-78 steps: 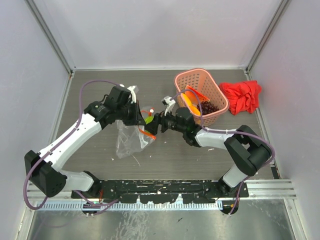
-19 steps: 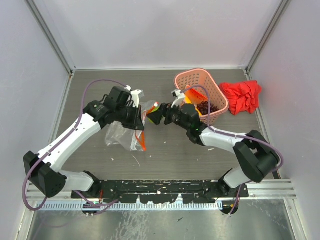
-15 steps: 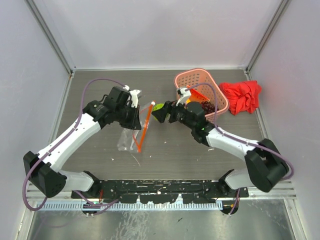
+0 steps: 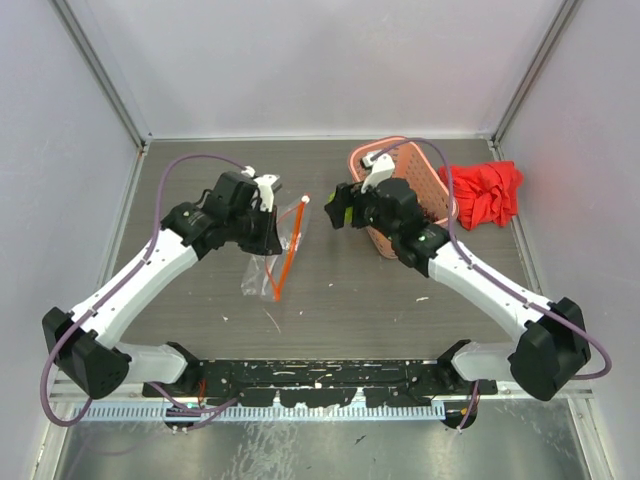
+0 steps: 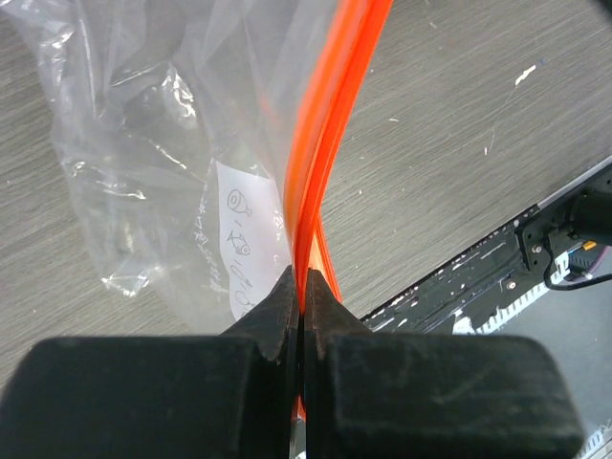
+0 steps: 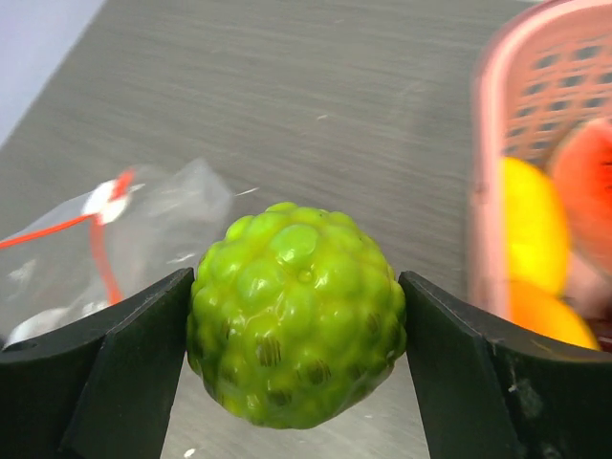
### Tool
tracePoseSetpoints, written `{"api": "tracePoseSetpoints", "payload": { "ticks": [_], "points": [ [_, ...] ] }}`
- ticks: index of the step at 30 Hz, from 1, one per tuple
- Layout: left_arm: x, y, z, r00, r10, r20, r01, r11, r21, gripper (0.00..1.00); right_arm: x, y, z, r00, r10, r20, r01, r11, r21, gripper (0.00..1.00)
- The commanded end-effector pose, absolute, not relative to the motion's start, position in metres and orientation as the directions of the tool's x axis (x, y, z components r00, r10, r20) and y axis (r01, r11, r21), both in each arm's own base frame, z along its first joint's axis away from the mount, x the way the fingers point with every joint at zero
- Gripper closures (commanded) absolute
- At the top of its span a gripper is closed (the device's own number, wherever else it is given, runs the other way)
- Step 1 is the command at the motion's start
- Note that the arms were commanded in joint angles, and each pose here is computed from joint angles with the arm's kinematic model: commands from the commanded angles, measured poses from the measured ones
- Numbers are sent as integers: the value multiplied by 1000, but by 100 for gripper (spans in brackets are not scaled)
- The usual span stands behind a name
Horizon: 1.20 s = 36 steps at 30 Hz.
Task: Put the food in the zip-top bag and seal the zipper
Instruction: Place the fake vegetable in the bin.
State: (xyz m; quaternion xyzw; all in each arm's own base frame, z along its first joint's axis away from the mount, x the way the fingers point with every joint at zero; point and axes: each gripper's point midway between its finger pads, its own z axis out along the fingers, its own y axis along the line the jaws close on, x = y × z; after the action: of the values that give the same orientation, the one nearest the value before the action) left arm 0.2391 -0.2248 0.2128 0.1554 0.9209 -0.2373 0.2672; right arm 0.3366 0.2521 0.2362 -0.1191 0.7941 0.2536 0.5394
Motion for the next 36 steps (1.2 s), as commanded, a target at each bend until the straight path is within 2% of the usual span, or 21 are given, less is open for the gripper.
{"api": "tracePoseSetpoints", "payload": {
  "ticks": [1,6,14,24,36],
  "points": [
    [246,-230,245,-743,100,-662,445,812,-377,100,361,194,272,-321,39,-946,-294,946,138,55],
    [246,-230,244,-746,94,-659,441,812,-382,100,381,139,255,-394,37,-919,-101,991,83,54],
    [248,-233,242,-751,71,-656,427,810,-402,100,395,88,204,-504,76,-860,46,997,61,50],
    [250,-240,244,-767,8,-641,390,800,-457,100,402,82,164,-589,81,-804,78,996,43,29],
    [253,-246,247,-767,-17,-641,384,788,-481,100,387,81,181,-597,79,-798,63,997,52,2]
  ]
}}
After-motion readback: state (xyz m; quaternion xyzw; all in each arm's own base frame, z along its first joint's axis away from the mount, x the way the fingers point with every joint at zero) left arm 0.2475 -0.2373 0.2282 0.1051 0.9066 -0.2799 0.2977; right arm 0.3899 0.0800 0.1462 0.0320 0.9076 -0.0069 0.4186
